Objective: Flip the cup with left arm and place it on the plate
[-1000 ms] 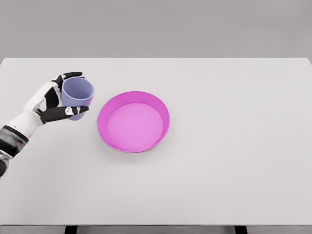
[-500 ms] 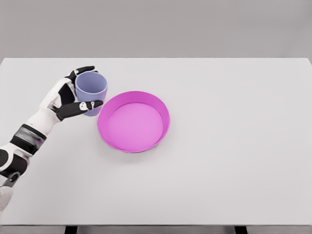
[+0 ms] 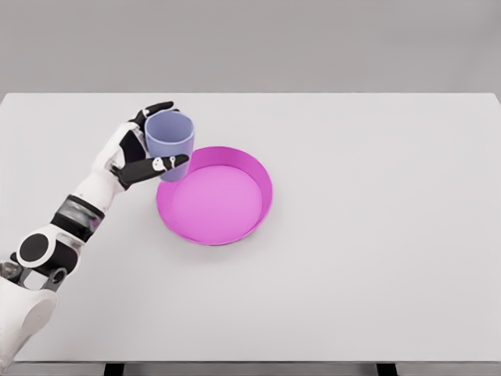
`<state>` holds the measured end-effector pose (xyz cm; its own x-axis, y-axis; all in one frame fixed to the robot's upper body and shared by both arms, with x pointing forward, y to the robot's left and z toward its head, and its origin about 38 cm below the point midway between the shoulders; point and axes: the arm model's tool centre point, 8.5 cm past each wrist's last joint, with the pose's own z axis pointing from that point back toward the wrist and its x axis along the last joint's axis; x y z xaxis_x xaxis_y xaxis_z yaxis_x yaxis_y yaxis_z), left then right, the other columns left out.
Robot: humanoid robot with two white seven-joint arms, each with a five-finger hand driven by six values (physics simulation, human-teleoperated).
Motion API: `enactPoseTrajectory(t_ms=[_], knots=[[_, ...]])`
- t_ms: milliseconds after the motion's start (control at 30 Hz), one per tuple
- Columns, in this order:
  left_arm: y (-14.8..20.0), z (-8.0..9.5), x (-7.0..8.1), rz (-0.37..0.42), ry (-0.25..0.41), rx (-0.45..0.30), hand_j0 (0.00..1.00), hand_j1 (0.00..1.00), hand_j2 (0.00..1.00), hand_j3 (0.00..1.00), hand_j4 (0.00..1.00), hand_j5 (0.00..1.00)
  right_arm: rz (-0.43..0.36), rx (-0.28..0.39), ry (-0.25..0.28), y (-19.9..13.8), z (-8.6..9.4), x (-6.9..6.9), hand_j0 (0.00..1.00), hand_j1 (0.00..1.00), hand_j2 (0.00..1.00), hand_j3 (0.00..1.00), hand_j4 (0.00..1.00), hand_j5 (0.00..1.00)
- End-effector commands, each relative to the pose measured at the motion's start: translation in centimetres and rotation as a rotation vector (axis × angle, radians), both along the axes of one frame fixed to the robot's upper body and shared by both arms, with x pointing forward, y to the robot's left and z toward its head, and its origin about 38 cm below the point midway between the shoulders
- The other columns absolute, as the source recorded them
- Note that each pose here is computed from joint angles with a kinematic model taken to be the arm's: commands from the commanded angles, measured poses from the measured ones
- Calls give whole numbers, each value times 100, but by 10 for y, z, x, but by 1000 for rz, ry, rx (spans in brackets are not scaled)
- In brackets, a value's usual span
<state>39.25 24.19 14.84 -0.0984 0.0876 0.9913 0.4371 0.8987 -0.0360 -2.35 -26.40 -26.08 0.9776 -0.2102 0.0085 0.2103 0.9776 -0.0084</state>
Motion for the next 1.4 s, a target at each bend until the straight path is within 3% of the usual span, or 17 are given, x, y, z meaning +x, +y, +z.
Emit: enactPoseTrajectory(t_ms=[0,367,967,1100,1267,1333,1367], knots=[[-8,-12,1,-3,27,-15,78,78,78,78,78,78,0,0,-1,0,0,0,100,100,100,100,100,100],[-42,-26,8,-56,60,-60,81,81,81,81,81,81,0,0,0,0,0,0,100,100,100,100,100,100],[-57,-50,12,-52,120,-75,84,84,84,84,84,84,0,0,0,0,0,0,100,100,100,100,100,100],[-56,-50,12,-51,120,-75,90,90,90,90,90,90,0,0,0,0,0,0,100,100,100,100,100,100],[-59,-48,13,-49,112,-92,90,90,90,90,90,90,0,0,-1,0,0,0,100,100,100,100,100,100],[-59,-47,13,-50,111,-93,100,100,100,100,100,100,0,0,0,0,0,0,100,100,100,100,100,100],[-59,-46,13,-51,108,-92,100,100,100,100,100,100,0,0,0,0,0,0,100,100,100,100,100,100]])
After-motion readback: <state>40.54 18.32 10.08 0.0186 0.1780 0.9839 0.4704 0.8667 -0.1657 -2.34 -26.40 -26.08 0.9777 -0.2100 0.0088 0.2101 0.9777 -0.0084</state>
